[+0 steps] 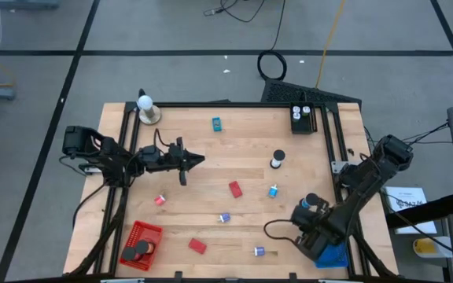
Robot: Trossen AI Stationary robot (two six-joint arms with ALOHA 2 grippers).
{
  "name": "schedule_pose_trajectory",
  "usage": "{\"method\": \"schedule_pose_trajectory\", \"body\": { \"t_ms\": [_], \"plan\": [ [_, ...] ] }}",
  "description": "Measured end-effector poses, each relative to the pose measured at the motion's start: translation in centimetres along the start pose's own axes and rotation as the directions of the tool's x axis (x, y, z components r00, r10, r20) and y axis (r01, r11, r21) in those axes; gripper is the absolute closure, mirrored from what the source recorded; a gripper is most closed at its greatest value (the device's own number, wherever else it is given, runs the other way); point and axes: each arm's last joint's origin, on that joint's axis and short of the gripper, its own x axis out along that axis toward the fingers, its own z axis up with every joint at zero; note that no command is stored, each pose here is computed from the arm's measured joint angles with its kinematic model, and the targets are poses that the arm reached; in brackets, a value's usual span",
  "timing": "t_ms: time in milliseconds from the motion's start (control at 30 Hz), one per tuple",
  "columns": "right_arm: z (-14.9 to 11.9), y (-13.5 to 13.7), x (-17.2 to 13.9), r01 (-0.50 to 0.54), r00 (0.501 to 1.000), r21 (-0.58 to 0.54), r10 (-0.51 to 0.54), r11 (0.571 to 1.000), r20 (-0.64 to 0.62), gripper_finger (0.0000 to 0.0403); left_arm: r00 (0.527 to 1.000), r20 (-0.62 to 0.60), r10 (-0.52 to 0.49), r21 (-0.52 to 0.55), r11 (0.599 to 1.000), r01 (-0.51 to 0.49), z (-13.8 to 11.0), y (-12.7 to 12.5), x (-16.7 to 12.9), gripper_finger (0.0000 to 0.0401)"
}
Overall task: Pick & Place Office items
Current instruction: Put the violet charger adapter into the black bin
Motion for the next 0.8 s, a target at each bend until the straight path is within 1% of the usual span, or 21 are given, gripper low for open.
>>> {"method": "schedule_pose_trajectory", "body": {
  "t_ms": [100, 200, 267, 333, 400, 433, 500, 633, 733, 800],
  "plan": [
    [0.9, 0.6, 0.1, -0.041, 0.992, -0.072, 0.049, 0.997, 0.112, 0.0394, 1.0, 0.018, -0.002, -0.015, 1.0, 0.002, 0.3, 0.0, 0.4, 0.0359],
    [2.3, 1.3, 0.0, -0.071, 0.962, -0.141, 0.105, 0.987, 0.252, 0.0394, 0.999, 0.024, -0.032, -0.046, 0.998, 0.033, 0.6, -0.2, 0.9, 0.0359],
    [3.6, 1.5, 0.0, -0.063, 0.924, -0.154, 0.116, 0.986, 0.365, 0.0394, 0.997, 0.015, -0.073, -0.05, 0.996, 0.074, 0.8, -0.3, 1.2, 0.0359],
    [5.1, 1.6, -0.1, -0.053, 0.87, -0.117, 0.104, 0.992, 0.482, 0.0394, 0.994, -0.003, -0.108, -0.051, 0.993, 0.108, 0.8, -0.5, 1.6, 0.0359],
    [6.8, 1.6, 0.0, -0.071, 0.823, -0.078, 0.103, 0.994, 0.559, 0.0394, 0.992, -0.02, -0.126, -0.034, 0.992, 0.125, 0.8, -0.8, 2.0, 0.0359],
    [7.6, 1.5, 0.2, -0.084, 0.806, -0.08, 0.115, 0.993, 0.58, 0.0394, 0.99, -0.037, -0.133, -0.016, 0.991, 0.133, 0.7, -1.0, 2.1, 0.0359],
    [9.1, 1.3, 0.9, -0.093, 0.779, -0.119, 0.147, 0.988, 0.61, 0.0394, 0.985, -0.076, -0.152, 0.028, 0.988, 0.155, 0.5, -1.5, 2.4, 0.0359],
    [12.0, 0.9, 2.8, -0.152, 0.733, -0.227, 0.264, 0.962, 0.626, 0.0394, 0.98, -0.127, -0.155, 0.113, 0.979, 0.169, 0.0, -2.8, 2.6, 0.0359],
    [13.7, 0.2, 4.1, -0.142, 0.742, -0.273, 0.284, 0.952, 0.607, 0.0394, 0.979, -0.149, -0.14, 0.153, 0.975, 0.162, -0.3, -3.7, 2.4, 0.0359],
    [14.6, -0.1, 4.7, -0.12, 0.75, -0.276, 0.269, 0.954, 0.604, 0.0394, 0.977, -0.157, -0.144, 0.166, 0.971, 0.169, -0.5, -4.3, 2.3, 0.0359]
  ]
}}
